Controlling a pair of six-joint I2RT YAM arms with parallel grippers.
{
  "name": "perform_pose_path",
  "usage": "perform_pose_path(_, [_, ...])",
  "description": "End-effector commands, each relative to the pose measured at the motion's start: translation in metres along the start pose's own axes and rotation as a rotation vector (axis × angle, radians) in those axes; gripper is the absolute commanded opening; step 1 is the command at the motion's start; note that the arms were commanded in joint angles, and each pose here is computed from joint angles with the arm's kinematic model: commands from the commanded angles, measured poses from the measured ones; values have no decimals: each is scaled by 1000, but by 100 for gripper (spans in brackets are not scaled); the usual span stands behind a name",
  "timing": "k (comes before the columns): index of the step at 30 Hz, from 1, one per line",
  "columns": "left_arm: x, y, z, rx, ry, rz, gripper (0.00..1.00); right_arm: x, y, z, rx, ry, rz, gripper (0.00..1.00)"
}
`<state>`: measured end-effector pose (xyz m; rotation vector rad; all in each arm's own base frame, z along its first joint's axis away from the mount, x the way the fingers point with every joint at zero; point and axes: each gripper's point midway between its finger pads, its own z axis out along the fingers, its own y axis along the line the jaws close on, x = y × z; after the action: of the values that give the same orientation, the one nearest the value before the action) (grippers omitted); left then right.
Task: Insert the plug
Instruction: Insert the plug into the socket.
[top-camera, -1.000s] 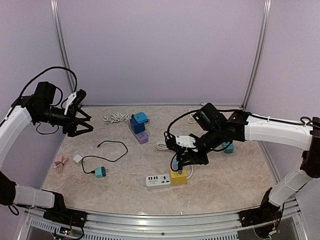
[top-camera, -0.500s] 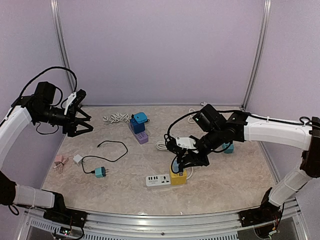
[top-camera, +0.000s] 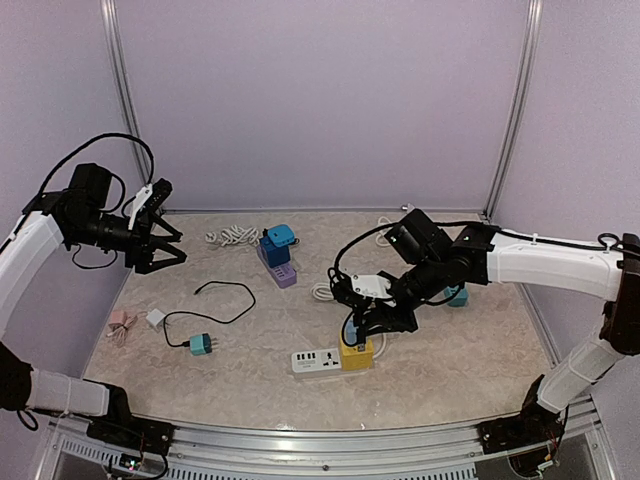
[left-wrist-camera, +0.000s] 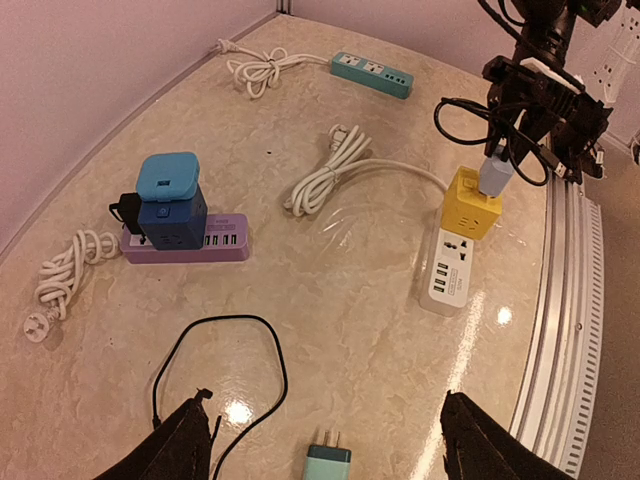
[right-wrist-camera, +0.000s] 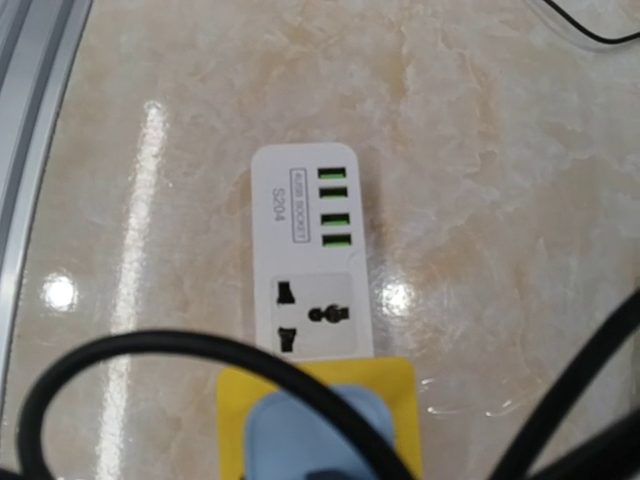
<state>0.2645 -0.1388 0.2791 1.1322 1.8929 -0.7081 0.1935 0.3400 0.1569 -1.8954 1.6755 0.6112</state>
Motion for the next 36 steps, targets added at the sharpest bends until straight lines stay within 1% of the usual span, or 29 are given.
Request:
perform_pose_path(1, [0, -1, -3, 0, -7, -1, 76, 16, -2, 8, -1, 41, 6, 0])
perform_pose_path(10, [0, 0, -3, 1, -9, -1, 76, 31, -2, 10, 18, 98, 0, 0])
perform_pose_path(17, [-1, 0, -4, -1, -9, 3, 76, 32, 19, 16, -11, 100, -4, 0])
perform_pose_path(27, [-2, -1, -5, 0, -10, 7, 76, 65, 37, 32, -34, 191, 25, 0])
perform_pose_path(31, [-1, -2, -5, -3, -11, 13, 76, 81, 43, 34, -52, 254, 42, 0])
perform_pose_path(36, [-2, -2, -6, -2, -15, 15, 76, 83, 40, 31, -25, 273, 42, 0])
